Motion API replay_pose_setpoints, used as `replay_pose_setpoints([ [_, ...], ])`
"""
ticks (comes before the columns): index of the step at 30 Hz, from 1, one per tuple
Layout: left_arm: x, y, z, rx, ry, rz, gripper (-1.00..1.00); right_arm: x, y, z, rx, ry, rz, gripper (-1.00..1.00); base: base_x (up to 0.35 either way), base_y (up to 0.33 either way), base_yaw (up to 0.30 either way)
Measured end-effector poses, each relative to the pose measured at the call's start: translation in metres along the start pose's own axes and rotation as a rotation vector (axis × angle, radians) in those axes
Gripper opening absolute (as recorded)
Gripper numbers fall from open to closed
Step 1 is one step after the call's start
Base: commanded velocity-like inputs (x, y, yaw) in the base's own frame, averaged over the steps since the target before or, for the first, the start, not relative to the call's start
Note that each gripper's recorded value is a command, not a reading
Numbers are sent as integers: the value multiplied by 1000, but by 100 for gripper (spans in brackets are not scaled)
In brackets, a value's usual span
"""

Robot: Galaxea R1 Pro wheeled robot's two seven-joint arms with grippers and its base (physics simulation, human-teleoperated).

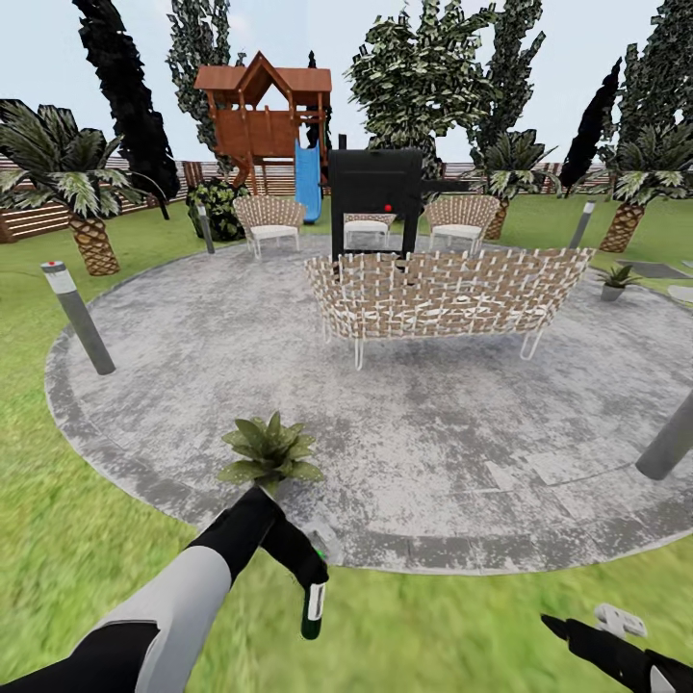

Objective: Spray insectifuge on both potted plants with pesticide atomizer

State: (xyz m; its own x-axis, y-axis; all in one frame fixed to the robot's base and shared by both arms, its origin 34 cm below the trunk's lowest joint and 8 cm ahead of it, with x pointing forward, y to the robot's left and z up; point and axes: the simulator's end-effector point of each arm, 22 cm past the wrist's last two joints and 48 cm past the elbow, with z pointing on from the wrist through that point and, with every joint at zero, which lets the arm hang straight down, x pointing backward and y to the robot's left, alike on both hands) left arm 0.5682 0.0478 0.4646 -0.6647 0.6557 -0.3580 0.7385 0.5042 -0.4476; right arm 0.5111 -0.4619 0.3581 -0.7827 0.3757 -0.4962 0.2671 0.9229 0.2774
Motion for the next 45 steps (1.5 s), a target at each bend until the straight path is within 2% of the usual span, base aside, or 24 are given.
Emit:
replay_pose_setpoints([
  [2, -6, -3, 0, 13, -26, -1, -100, 1, 1, 1, -2, 0, 3, 100, 0, 0, 0],
  [4, -10, -3, 0, 15, -46, 32, -100, -1, 1, 1, -1, -4, 8, 100, 0, 0, 0],
  [5, -12, -4, 1, 16, -58, 57, -100, -2, 1, 0, -1, -7, 9, 100, 0, 0, 0],
  [9, -8, -5, 6, 25, -141, 253, -100, -5, 0, 0, 3, -13, 7, 100, 0, 0, 0],
  [11, -3, -2, 5, 20, -157, 298, -100, -6, -1, 0, 5, -12, -1, 100, 0, 0, 0],
  [13, 0, 1, 4, 18, -164, 316, -100, -15, -3, -2, 10, -28, -15, 100, 0, 0, 0],
  [16, 18, -1, 9, 43, -160, 345, -100, -64, -12, -13, 40, -113, -72, 100, 0, 0, 0],
  [17, 23, -1, 10, 52, -162, 357, -100, -68, -12, -14, 42, -117, -86, 100, 0, 0, 0],
  [18, 25, -2, 11, 59, -164, 365, -100, -69, -11, -14, 41, -110, -104, 100, 0, 0, 0],
  [20, 36, 0, 11, 67, -157, 370, -100, -55, 4, -6, 22, -27, -224, 100, 0, 0, 0],
  [22, 42, 0, 11, 74, -152, 366, -100, -42, 32, 0, -43, 53, -390, 100, 0, 0, 0],
  [23, 43, 0, 11, 76, -152, 366, -100, -45, 51, 1, -91, 60, -450, 100, 0, 0, 0],
  [24, 44, -1, 11, 83, -150, 365, -100, -50, 88, 3, -179, 54, -524, 100, 0, 0, 0],
  [25, 49, -8, 13, 115, -140, 364, -100, -55, 145, 4, -291, 24, -592, 100, 0, 0, 0],
  [26, 54, -13, 14, 140, -133, 359, -100, -54, 176, 5, -342, 11, -621, 100, 0, 0, 0],
  [27, 57, -16, 16, 154, -128, 354, -100, -49, 195, 6, -373, 10, -643, 100, 0, 0, 0],
  [29, 68, -18, 17, 173, -110, 337, -100, -2, 263, 8, -513, 91, -793, 100, 0, 0, 0],
  [30, 72, -15, 16, 171, -104, 331, -100, 8, 277, 7, -542, 107, -836, 100, 0, 0, 0],
  [31, 77, -13, 15, 169, -91, 329, -100, 15, 298, 4, -578, 106, -879, -100, 0, 0, 0],
  [34, 99, -4, 13, 154, 8, 308, -100, 21, 327, -2, -632, 97, -926, -100, 0, 0, 0],
  [37, 118, 3, 12, 135, 104, 321, -100, 34, 361, -22, -764, 111, -950, -100, 0, 0, 0],
  [40, 116, -3, 18, 142, 134, 346, -100, 36, 382, -36, -834, 105, -993, -100, 0, 0, 0],
  [43, 112, -2, 18, 123, 154, 317, -100, 49, 409, -47, -890, 106, -1063, -100, 0, 0, 0],
  [45, 103, 3, 14, 96, 155, 306, -100, 56, 434, -54, -926, 101, -1071, -100, 0, 0, 0],
])
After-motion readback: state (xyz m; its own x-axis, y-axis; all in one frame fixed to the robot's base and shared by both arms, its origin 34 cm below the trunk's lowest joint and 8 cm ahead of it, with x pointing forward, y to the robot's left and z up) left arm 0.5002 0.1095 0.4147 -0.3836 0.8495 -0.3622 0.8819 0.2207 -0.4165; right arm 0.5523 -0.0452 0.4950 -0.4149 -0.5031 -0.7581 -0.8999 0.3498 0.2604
